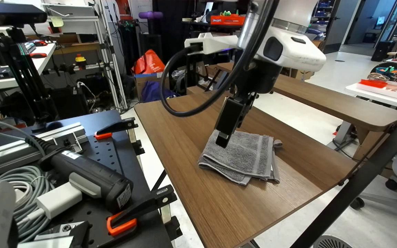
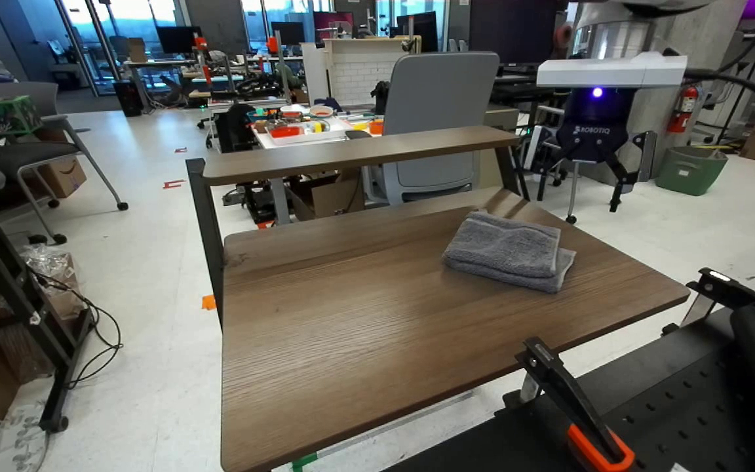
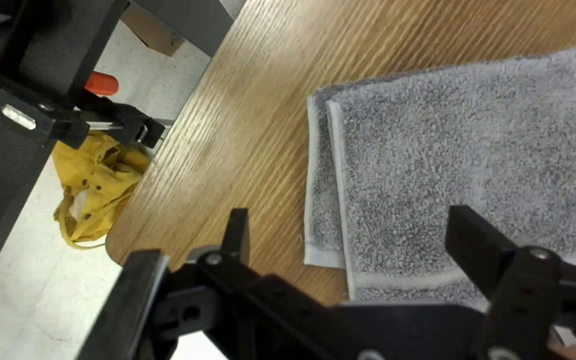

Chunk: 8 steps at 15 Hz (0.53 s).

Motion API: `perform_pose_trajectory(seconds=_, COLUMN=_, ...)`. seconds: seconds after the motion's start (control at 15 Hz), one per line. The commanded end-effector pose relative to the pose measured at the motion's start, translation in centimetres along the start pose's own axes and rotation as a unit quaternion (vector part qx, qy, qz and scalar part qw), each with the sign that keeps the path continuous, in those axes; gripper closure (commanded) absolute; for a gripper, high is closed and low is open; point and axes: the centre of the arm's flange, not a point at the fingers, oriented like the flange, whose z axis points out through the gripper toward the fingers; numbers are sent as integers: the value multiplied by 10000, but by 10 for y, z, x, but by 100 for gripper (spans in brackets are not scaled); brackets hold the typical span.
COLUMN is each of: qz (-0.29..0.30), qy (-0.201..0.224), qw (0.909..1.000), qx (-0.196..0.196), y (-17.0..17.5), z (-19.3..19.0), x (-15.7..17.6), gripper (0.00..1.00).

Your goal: Move the cloth

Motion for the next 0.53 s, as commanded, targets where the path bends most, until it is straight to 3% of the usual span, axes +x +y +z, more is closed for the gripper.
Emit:
perform_pose_trajectory(seconds=0.0, qz=-43, qy=-46, qw=10000, qx=-11, y=-1, z=0, x=0, gripper=0)
perform_pose_trajectory(seconds=0.2, qz=-94, qy=-69, qw=9999, qx=-16, y=-2, z=-2, x=1, gripper=0)
perform_pose_trajectory(seconds=0.47, qz=828, qy=457, qw=9955, qx=-69, y=-10, z=8, x=8, gripper=0)
